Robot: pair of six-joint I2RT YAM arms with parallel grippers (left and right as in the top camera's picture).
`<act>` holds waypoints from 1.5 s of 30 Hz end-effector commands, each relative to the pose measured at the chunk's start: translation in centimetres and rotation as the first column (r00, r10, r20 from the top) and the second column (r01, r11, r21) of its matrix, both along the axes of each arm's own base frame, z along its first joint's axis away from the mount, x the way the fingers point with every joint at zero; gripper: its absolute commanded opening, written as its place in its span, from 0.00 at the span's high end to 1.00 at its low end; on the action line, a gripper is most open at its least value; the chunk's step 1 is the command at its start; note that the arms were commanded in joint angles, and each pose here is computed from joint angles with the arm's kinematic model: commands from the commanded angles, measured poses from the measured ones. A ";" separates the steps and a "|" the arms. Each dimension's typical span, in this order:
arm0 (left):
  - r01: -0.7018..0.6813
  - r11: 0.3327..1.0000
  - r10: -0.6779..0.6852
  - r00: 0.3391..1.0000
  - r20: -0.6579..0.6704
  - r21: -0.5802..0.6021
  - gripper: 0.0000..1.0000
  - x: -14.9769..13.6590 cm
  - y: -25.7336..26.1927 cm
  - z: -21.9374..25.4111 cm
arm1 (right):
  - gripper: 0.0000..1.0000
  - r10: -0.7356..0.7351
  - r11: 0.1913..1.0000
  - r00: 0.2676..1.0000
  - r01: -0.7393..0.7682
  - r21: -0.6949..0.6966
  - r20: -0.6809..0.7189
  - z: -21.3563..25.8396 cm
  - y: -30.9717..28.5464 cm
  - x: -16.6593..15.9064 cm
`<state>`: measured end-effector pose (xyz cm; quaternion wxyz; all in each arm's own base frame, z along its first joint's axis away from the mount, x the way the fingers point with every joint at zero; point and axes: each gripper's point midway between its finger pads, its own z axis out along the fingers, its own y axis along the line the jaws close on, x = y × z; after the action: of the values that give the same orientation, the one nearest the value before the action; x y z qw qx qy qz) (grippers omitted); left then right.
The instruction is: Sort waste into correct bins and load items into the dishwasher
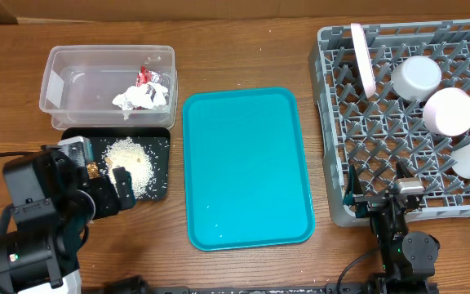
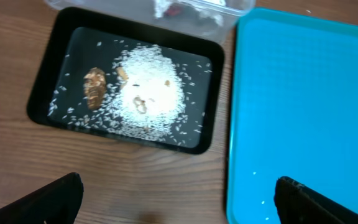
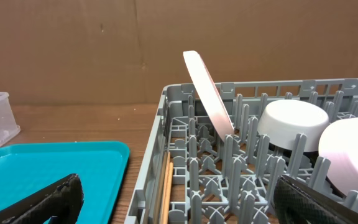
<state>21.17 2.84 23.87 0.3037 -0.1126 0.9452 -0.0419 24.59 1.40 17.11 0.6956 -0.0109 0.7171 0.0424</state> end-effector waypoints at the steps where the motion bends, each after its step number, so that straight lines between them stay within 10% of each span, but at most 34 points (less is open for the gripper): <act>1: 0.092 0.996 -0.092 0.995 0.033 0.000 0.00 -0.2 -2.1 0.6 | 0.00 -0.020 1.000 1.000 0.020 0.004 0.006 -0.1 -0.4 0.0; 17: 0.144 0.978 -0.195 0.889 0.415 0.152 0.00 3.2 -4.3 -3.9 | 0.00 -0.020 1.000 1.000 0.020 0.004 0.006 -0.1 -0.4 0.0; 36: -0.019 0.987 -0.128 0.491 0.861 0.157 0.00 3.5 -3.5 -3.7 | 0.00 -0.020 1.000 1.000 0.020 0.004 0.006 -0.1 -0.4 0.0; 40: -0.050 0.971 -0.180 0.488 0.854 0.233 0.00 3.3 -3.1 -3.5 | 0.00 -0.020 1.000 1.000 0.020 0.004 0.006 -0.1 -0.4 0.0; 45: 0.018 0.979 -0.168 0.644 0.746 0.204 0.00 3.4 -3.5 -8.4 | 0.00 -0.020 1.000 1.000 0.020 0.004 0.006 -0.1 -0.4 0.0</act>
<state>24.69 -0.57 17.47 0.7043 -0.0108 0.7096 -0.0177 24.60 1.33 17.11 0.6957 -0.0093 0.7171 0.0410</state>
